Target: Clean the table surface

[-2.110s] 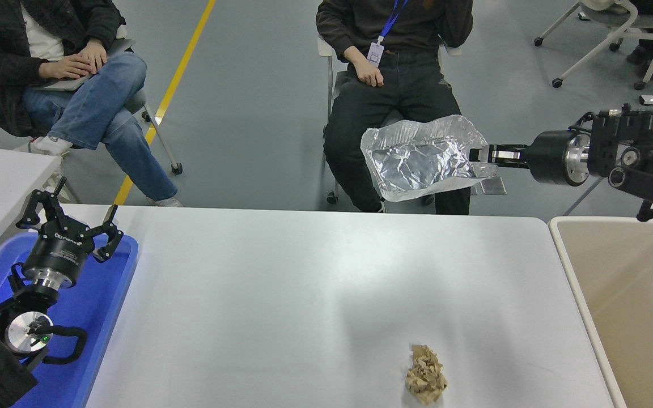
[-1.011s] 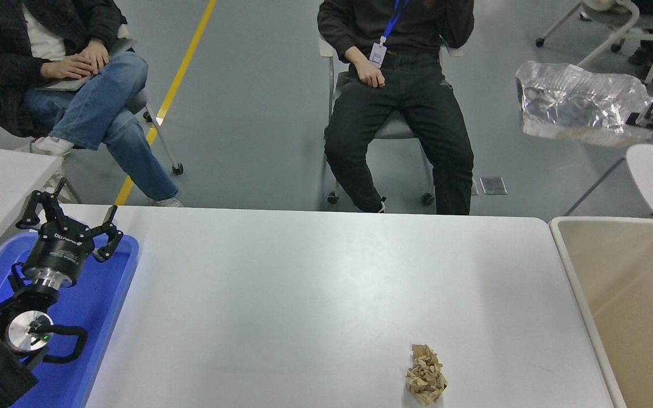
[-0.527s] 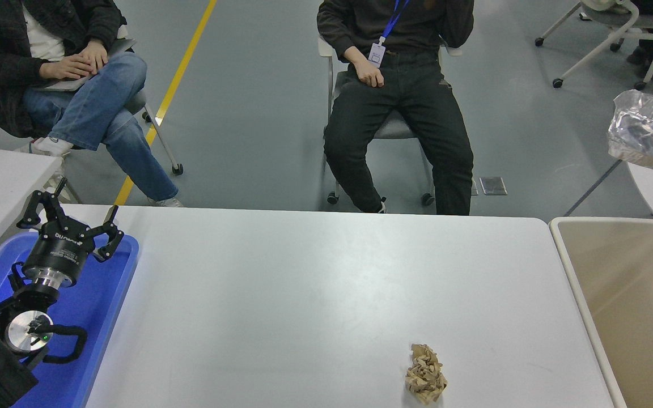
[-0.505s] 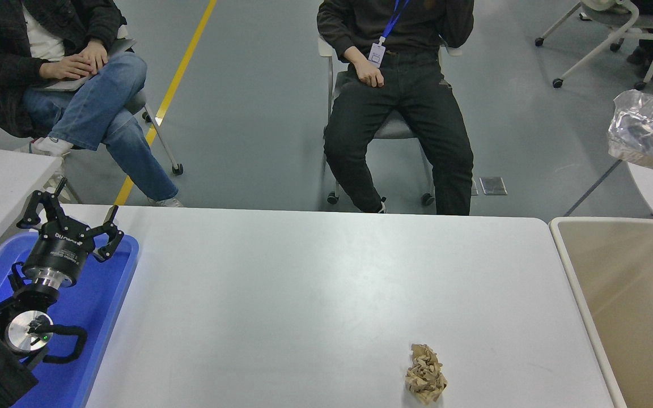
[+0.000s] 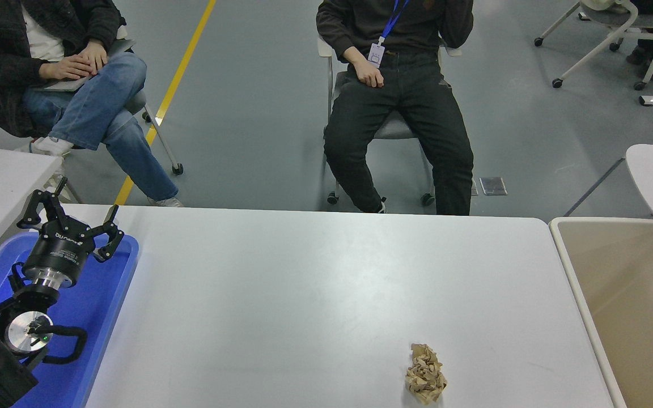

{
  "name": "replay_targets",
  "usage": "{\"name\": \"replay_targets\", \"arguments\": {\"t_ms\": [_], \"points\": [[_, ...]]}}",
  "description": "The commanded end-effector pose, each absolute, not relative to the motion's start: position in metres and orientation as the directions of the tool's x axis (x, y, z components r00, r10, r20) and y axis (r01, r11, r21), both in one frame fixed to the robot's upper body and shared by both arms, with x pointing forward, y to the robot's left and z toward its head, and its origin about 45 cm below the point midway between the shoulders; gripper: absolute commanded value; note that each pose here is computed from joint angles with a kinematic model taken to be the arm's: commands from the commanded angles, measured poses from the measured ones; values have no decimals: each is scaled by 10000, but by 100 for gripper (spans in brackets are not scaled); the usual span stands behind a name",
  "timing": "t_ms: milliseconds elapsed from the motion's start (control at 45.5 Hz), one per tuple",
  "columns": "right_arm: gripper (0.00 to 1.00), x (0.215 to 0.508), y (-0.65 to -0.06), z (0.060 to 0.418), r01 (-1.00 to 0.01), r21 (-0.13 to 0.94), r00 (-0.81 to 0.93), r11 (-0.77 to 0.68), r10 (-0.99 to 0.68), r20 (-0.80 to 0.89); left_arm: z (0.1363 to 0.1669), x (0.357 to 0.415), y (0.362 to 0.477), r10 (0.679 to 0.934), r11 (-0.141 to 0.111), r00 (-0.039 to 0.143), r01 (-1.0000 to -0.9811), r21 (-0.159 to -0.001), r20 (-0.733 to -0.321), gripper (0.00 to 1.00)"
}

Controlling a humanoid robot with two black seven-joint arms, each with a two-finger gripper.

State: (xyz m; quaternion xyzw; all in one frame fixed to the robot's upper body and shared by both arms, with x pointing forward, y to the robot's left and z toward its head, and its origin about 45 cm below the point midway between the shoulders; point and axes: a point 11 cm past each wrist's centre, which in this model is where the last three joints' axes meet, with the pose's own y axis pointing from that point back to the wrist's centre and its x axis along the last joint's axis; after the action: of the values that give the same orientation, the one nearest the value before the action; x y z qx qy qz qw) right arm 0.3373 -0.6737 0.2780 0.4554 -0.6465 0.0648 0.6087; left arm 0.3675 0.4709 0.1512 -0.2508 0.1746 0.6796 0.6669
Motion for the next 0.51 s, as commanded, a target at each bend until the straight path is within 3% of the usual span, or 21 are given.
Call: {"name": "replay_targets", "arguments": {"t_ms": [0,484], "points": [[0,3146,-6812,2485,-5891,4993,1355,6353,-5315,8362,1512,3675,4709,8189,-496,153,-9940,-974,-5738,100],[0,2834,-6561,1591,-5216,5590,1288,6446,-5882,7984,1512,3675,4709,8189,-496,153,-9940,-974,-5738,100]]}}
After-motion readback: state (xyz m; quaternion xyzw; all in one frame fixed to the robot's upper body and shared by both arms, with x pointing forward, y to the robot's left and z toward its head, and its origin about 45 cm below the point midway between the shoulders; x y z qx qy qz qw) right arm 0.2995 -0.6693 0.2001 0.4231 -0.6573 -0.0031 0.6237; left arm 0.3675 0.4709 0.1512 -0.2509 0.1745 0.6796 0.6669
